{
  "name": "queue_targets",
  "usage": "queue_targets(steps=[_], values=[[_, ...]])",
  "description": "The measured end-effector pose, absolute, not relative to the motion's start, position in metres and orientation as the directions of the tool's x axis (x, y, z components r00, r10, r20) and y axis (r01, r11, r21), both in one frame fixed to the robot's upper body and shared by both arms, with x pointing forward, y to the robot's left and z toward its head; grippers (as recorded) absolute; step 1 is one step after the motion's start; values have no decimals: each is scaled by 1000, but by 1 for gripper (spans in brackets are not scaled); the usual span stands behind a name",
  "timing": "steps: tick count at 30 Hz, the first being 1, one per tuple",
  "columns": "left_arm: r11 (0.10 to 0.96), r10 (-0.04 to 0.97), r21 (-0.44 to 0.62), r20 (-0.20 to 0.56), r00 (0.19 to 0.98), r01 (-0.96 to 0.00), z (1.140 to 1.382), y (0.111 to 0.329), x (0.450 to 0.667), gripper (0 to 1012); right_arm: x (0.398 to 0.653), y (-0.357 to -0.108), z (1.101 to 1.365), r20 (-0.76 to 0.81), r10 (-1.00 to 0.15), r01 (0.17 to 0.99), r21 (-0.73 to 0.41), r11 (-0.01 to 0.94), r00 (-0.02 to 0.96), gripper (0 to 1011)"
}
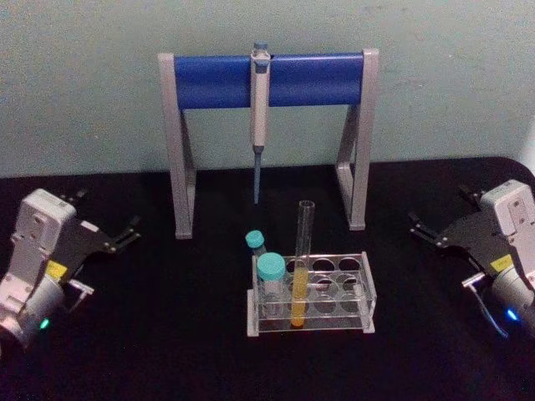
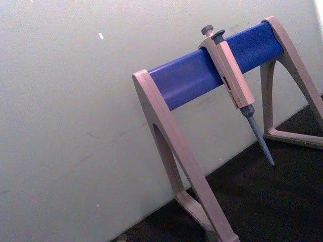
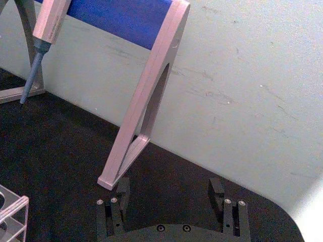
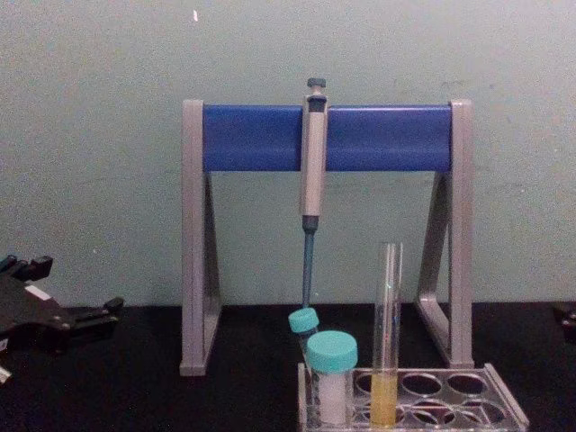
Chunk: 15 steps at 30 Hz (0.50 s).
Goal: Pick up the test tube from the test tube rack, shake it, then place it back into the test tube rack.
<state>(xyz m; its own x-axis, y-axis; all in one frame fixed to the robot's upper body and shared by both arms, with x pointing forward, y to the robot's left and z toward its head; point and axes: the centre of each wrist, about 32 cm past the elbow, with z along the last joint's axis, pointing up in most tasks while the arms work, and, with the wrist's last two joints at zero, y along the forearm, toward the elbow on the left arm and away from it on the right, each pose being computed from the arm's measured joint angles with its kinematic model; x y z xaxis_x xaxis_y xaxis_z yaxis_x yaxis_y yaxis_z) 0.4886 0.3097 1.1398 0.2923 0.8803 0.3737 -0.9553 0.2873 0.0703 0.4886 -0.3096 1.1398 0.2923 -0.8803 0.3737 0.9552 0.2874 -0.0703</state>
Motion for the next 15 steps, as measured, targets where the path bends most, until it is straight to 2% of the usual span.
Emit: queue_targets(steps=[15], values=[[287,880,70,374,292,-955,1140,310,489,1001,489,-310,1140,374,-880,955,-70,287,292,1000]])
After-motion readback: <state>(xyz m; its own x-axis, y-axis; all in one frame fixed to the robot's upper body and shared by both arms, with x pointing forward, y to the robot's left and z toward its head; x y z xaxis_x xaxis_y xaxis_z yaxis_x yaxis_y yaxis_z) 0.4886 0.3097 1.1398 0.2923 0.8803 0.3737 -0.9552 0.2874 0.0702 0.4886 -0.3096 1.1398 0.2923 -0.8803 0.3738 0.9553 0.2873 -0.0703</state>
